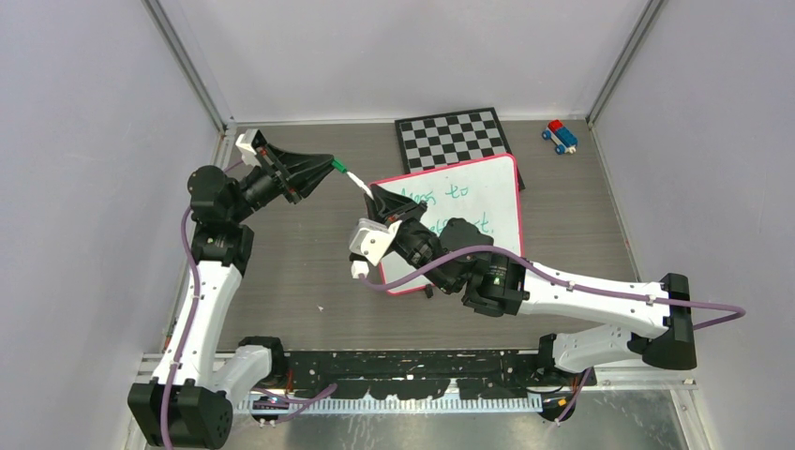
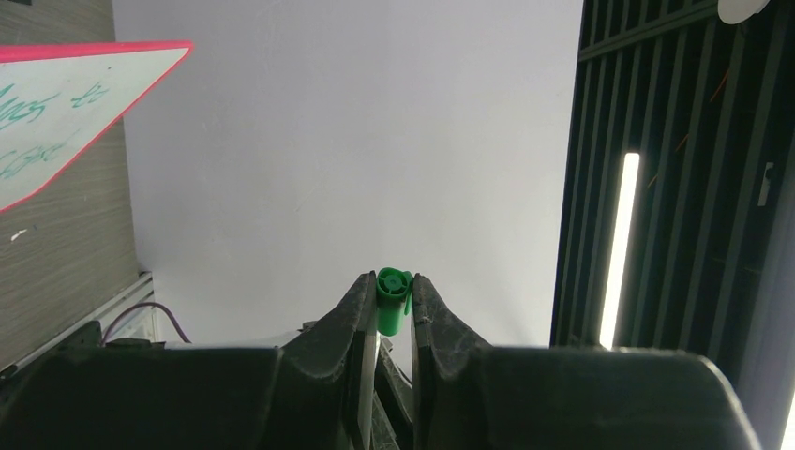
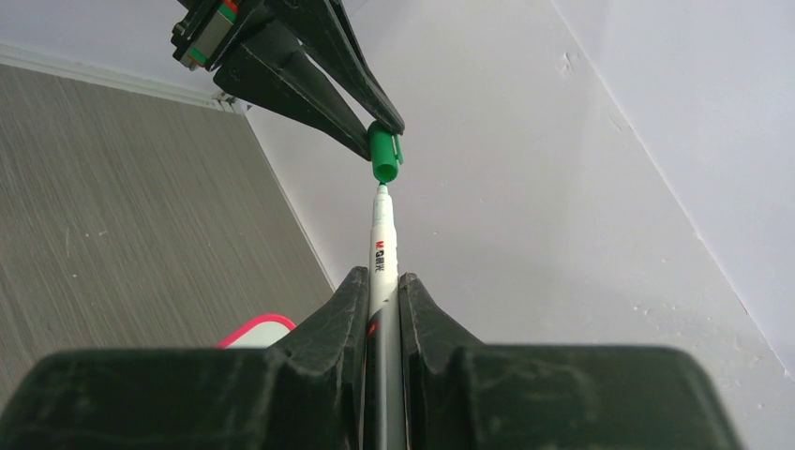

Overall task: Write a sentence on the whiteboard
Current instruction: Close the pen cap.

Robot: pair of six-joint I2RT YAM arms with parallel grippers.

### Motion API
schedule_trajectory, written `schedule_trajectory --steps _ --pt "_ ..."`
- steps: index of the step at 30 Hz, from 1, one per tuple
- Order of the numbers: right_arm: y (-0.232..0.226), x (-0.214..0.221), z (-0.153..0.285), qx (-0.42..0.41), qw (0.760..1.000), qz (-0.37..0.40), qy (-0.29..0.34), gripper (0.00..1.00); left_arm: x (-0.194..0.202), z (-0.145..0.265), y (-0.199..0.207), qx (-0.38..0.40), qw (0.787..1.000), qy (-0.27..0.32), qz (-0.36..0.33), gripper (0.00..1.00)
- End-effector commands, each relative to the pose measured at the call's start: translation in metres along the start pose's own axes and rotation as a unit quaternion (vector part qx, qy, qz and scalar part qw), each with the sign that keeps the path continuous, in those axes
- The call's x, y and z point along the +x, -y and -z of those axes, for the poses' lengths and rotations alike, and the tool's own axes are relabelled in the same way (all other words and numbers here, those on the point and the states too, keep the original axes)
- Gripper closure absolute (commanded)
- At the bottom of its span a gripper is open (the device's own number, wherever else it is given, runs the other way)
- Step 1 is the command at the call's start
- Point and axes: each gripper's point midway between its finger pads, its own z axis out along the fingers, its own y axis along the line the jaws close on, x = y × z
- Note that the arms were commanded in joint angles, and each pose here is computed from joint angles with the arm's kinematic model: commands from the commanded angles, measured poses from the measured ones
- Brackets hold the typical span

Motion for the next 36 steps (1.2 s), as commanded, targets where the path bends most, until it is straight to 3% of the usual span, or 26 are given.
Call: schedule_trajectory --steps 1,36 --pt "0.017 -0.011 0.000 0.027 1.000 -0.008 0.010 1.00 0.013 0.004 0.013 0.019 0.999 -0.019 -0.039 1.00" --pt "0.019 -0.005 0.012 0.023 1.000 -0.011 0.003 1.00 -0.009 -0.005 -0.009 -0.008 1.000 0.009 -0.027 1.00"
